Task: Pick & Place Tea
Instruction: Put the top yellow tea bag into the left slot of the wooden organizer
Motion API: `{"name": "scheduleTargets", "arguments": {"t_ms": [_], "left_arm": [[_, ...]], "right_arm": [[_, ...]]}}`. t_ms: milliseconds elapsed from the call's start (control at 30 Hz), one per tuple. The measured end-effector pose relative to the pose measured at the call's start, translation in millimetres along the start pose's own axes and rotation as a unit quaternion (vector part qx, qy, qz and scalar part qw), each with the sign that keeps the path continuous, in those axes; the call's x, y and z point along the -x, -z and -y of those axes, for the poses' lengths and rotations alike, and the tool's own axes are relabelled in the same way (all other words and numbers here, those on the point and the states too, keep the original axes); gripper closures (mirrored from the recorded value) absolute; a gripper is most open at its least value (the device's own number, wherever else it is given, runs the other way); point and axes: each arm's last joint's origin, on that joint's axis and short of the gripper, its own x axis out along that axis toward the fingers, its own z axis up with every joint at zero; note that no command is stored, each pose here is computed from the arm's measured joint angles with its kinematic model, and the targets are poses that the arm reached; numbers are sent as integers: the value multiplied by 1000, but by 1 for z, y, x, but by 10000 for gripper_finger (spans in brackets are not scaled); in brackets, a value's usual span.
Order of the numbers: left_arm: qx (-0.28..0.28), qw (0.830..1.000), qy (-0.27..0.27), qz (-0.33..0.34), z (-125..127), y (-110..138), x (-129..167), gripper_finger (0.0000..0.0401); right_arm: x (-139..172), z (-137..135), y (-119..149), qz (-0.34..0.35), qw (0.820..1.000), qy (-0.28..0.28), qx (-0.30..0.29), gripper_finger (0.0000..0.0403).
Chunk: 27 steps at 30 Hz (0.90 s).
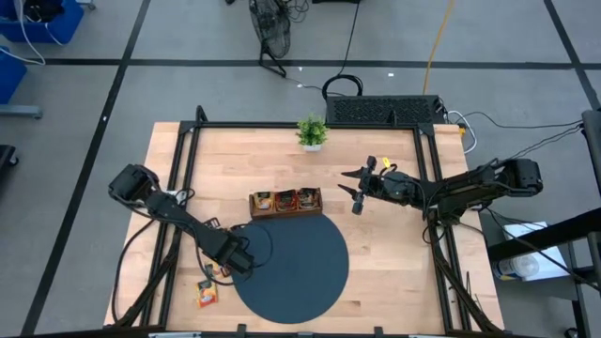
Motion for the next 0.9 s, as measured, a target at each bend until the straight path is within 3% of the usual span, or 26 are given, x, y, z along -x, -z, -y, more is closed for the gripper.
{"name": "scheduleTargets", "arguments": {"t_ms": [233, 467, 567, 767, 900], "left_arm": [[-7, 1000, -7, -6, -4, -3, -1, 381], [3, 999, -47, -23, -7, -6, 15, 389], [1, 995, -99, -18, -10, -7, 37, 389], [-6, 980, -167, 104, -11, -22, 85, 391], [-29, 965, -182, 185, -14, -42, 90, 391]], "right_arm": [[0, 0, 0, 0, 1000, 0, 0, 243], [0, 0, 0, 0, 1000, 0, 0, 243], [0, 0, 0, 0, 1000, 0, 0, 243], [0, 0, 0, 2, 1000, 0, 0, 243], [0, 0, 0, 2, 1000, 0, 0, 243]]}}
